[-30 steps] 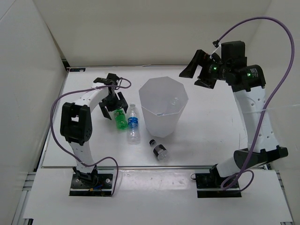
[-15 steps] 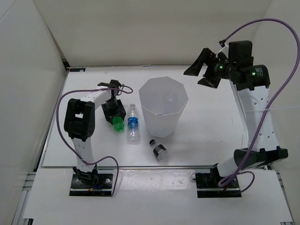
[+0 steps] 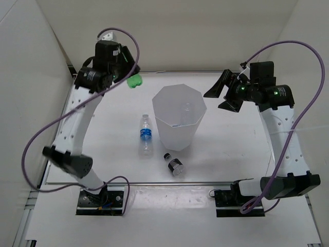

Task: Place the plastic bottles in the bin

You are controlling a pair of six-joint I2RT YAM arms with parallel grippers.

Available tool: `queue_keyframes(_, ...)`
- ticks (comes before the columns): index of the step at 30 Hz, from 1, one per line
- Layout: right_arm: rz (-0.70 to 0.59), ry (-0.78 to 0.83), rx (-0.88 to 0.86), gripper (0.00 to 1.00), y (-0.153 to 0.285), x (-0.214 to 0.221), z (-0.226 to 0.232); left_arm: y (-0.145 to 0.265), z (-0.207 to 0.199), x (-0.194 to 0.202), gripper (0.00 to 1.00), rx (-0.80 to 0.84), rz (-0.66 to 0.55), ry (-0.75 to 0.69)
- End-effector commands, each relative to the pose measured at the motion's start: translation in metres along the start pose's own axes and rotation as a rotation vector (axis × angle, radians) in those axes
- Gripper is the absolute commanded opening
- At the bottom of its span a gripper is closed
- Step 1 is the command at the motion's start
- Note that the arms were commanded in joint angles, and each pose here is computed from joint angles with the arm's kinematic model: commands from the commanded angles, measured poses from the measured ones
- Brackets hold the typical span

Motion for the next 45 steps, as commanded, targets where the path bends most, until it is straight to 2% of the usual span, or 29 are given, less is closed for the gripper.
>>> queue_keyframes(1, -0.038, 0.005, -0.01, 0.96, 0.001, -0.003, -0.002, 0.061, -0.069, -0.014, 0.66, 0.264, -0.197, -0.111)
queue_keyframes(3, -0.043, 0.004, -0.002, 0.95, 0.002, -0.002, -0.005, 0.07, -0.104, 0.001, 0.67, 0.345, -0.214, -0.209)
queue_keyframes(8, -0.071, 0.012, 0.029, 0.95, 0.002, -0.005, -0.012, 0.052, -0.14, 0.065, 0.72, 0.356, -0.119, -0.375)
queue_keyframes(10, -0.072, 0.002, 0.038, 0.93, 0.003, -0.005, -0.015, 0.054, -0.148, 0.074, 0.84, 0.335, -0.127, -0.406)
queue_keyframes(11, -0.078, 0.015, 0.032, 0.93, 0.006, -0.005, -0.014, 0.06, -0.144, 0.061, 0.99, 0.277, -0.179, -0.394)
queue_keyframes(16, -0.082, 0.004, 0.051, 0.93, 0.006, -0.002, -0.022, 0.107, -0.138, 0.019, 1.0, 0.229, -0.327, -0.401)
queue_keyframes(19, -0.081, 0.003, 0.052, 0.93, 0.007, 0.0, -0.024, 0.117, -0.102, 0.011, 1.0, 0.113, -0.369, -0.388)
queue_keyframes(20, -0.075, -0.001, 0.057, 0.93, 0.005, 0.001, -0.026, 0.11, -0.083, 0.006, 1.0, 0.069, -0.369, -0.334)
queue_keyframes(22, -0.087, 0.003, 0.058, 0.95, 0.008, 0.001, -0.026, 0.086, -0.054, 0.035, 1.0, 0.09, -0.249, -0.291)
queue_keyframes(23, -0.081, -0.002, 0.065, 0.95, 0.006, 0.002, -0.029, 0.068, -0.026, 0.035, 1.0, 0.066, -0.201, -0.243)
queue_keyframes(24, -0.08, 0.007, 0.065, 0.95, 0.006, 0.002, -0.029, 0.049, -0.016, 0.07, 1.0, 0.108, -0.054, -0.242)
queue_keyframes(25, -0.08, 0.008, 0.065, 0.95, 0.006, 0.002, -0.029, 0.039, -0.004, 0.083, 1.0, 0.095, 0.001, -0.221)
queue_keyframes(26, -0.079, 0.007, 0.066, 0.95, 0.007, 0.004, -0.031, 0.032, 0.01, 0.09, 1.0, 0.081, 0.027, -0.191)
queue_keyframes(30, -0.079, 0.007, 0.066, 0.95, 0.008, 0.006, -0.032, -0.007, 0.017, 0.145, 1.0, 0.216, 0.146, -0.153)
queue_keyframes(34, -0.068, 0.004, 0.064, 0.95, 0.009, 0.011, -0.033, -0.039, 0.026, 0.178, 1.0, 0.194, 0.229, -0.167)
queue_keyframes(40, -0.067, 0.012, 0.066, 0.96, 0.012, 0.017, -0.037, -0.07, 0.029, 0.205, 1.0, 0.18, 0.306, -0.193)
queue_keyframes(45, -0.067, 0.012, 0.066, 0.97, 0.013, 0.019, -0.038, -0.095, 0.031, 0.255, 1.0, 0.148, 0.44, -0.232)
Point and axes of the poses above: each gripper's point midway between its finger pads, its own y axis back along the fingers, its own z axis along the line the jaws close on, x = y × z, the point moved 1 cm from there along y, back along the fingers, and after that the axes turned 9 degrees about -y, right-handed, at the moved point
